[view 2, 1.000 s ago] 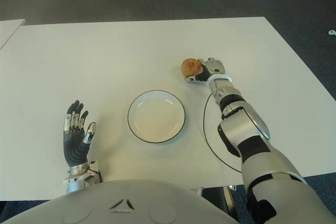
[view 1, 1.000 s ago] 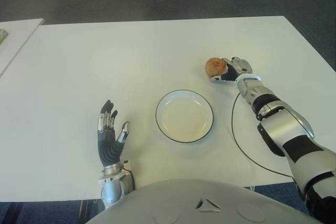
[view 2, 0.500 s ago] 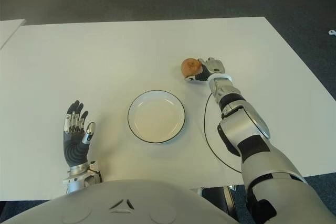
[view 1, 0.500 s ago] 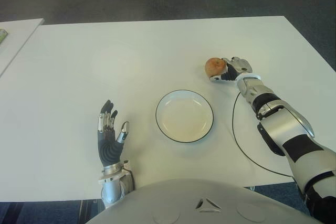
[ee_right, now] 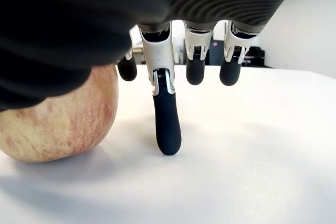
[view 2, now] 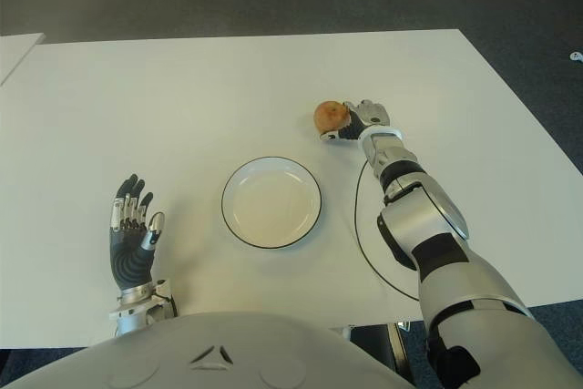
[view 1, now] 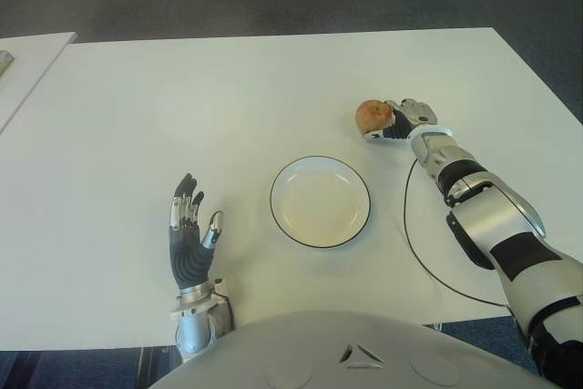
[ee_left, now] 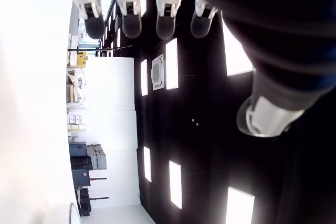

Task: Put the apples into the plate.

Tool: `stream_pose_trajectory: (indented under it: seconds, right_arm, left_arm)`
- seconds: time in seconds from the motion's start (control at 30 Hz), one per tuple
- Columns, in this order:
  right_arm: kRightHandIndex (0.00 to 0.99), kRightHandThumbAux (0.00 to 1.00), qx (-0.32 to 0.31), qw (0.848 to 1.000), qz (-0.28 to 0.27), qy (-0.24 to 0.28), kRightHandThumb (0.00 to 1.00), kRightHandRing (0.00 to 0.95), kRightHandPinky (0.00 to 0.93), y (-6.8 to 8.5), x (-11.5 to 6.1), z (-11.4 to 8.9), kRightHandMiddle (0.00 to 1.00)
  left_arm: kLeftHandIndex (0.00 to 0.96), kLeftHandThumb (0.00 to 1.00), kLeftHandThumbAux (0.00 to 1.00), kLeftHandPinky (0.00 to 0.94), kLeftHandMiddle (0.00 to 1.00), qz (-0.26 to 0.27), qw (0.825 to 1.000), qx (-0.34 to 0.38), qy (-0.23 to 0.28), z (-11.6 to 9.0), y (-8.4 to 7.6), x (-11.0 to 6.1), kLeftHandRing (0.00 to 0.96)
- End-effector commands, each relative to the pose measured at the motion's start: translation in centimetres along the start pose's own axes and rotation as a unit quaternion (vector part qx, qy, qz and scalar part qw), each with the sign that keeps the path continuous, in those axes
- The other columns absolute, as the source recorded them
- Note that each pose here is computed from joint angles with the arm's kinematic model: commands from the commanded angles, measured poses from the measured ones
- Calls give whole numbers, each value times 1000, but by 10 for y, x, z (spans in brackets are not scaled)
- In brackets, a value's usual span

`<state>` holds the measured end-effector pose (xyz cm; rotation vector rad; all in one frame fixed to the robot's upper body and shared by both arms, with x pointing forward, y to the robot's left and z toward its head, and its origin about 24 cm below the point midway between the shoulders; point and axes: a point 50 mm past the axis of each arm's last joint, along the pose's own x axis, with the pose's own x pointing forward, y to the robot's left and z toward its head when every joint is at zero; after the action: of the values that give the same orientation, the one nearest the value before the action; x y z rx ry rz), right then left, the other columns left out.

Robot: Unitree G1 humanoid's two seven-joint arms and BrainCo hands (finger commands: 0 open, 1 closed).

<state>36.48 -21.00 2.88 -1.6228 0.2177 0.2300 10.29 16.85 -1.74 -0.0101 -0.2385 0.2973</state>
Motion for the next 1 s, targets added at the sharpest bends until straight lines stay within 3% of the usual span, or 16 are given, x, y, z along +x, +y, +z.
stream_pose_trajectory:
  seconds: [0.03,0.27,0.47,0.77,1.0]
  right_arm:
    - [0,278,-4,1000,26,-10,78,0,0,8,0,9,0]
    - [0,272,-9,1000,4,-16,74,0,0,-7,4,12,0]
    - [0,277,-10,999,-26,-22,68,0,0,-30,9,12,0]
    - [0,277,-10,998,-42,-41,64,0,0,-45,12,20,0]
    - [0,281,-8,998,-45,-38,68,0,0,-45,12,17,0]
  left_arm:
    - [57,146,565,0,33,-9,990,20,143,-42,-2,-6,15]
    - [62,151,566,0,35,-6,989,20,146,-42,-2,-5,18]
    - [66,160,559,0,34,-5,989,20,146,-43,-3,-4,12]
    - [61,166,554,2,30,-16,990,19,138,-43,-6,-1,10]
    - [60,178,553,23,33,-25,992,12,127,-43,-8,1,17]
